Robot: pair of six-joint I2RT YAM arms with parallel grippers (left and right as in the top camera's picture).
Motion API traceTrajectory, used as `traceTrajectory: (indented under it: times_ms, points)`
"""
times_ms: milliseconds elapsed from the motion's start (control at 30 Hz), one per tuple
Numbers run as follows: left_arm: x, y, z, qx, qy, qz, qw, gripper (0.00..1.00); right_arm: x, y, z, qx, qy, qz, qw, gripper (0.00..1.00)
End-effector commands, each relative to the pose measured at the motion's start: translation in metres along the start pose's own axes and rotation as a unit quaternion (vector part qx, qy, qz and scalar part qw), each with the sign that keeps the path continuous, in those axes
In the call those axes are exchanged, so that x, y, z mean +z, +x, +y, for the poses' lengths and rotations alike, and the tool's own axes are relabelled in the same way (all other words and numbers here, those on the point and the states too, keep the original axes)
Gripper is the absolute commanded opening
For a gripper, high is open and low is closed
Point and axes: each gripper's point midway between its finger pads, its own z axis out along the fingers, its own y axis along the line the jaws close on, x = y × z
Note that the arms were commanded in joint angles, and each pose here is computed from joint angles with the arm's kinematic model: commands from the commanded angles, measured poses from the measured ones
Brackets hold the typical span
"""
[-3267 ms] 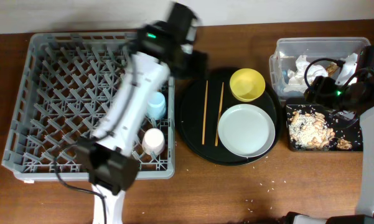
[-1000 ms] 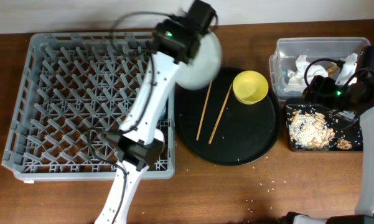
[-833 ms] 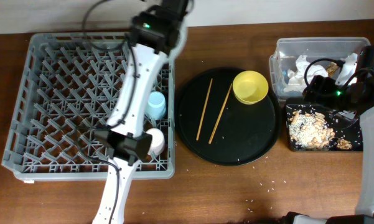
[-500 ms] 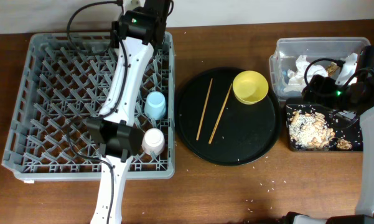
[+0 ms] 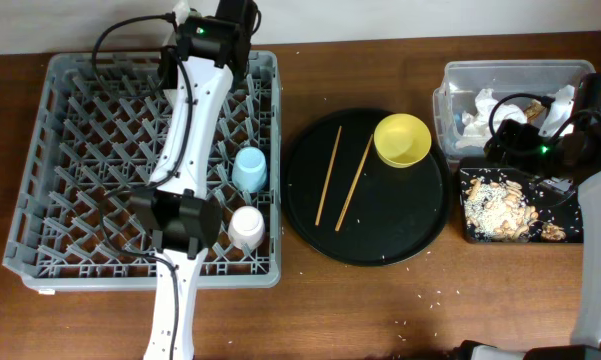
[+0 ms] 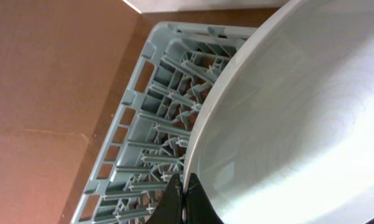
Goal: Sort waste into correct bins and load items into the dishwasher rack
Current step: 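Carry the white plate to the rack and stand it upright with the left gripper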
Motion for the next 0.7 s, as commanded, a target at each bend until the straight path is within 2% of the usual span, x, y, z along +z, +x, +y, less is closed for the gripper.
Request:
traceTrajectory:
  times_ms: [0, 67, 100, 133, 200, 233, 567, 667]
  points:
    - [-0.005, 0.011, -0.016, -0.011, 0.063, 0.030, 0.997, 0.00, 0.000, -0.001, -0.003, -0.003, 0.005, -0.002, 1.000, 0.91]
    - [-0.002, 0.016, -0.020, -0.002, 0.063, 0.039, 0.997, 0.03, 0.000, -0.001, -0.003, -0.003, 0.005, -0.001, 1.000, 0.91]
    - [0.000, 0.019, -0.021, 0.003, 0.062, 0.043, 0.997, 0.10, 0.000, -0.001, -0.003, -0.003, 0.005, -0.001, 1.000, 0.92]
    - [0.001, 0.022, -0.022, 0.008, 0.060, 0.047, 0.997, 0.12, 0.000, -0.001, -0.003, -0.003, 0.005, -0.001, 1.000, 0.91]
    - [0.003, 0.027, -0.021, 0.019, 0.056, 0.055, 0.997, 0.08, 0.000, -0.001, -0.003, -0.003, 0.005, -0.001, 1.000, 0.92]
    - [0.003, 0.028, -0.020, 0.021, 0.052, 0.057, 0.997, 0.00, 0.000, -0.001, -0.003, -0.003, 0.005, -0.001, 1.000, 0.92]
    - [0.013, 0.031, -0.002, 0.026, 0.028, 0.069, 0.997, 0.00, 0.000, -0.003, -0.002, -0.004, 0.005, -0.005, 1.000, 0.92]
    - [0.006, 0.021, 0.003, 0.006, 0.034, 0.053, 0.998, 0.00, 0.000, -0.003, -0.002, -0.004, 0.005, -0.005, 1.000, 0.92]
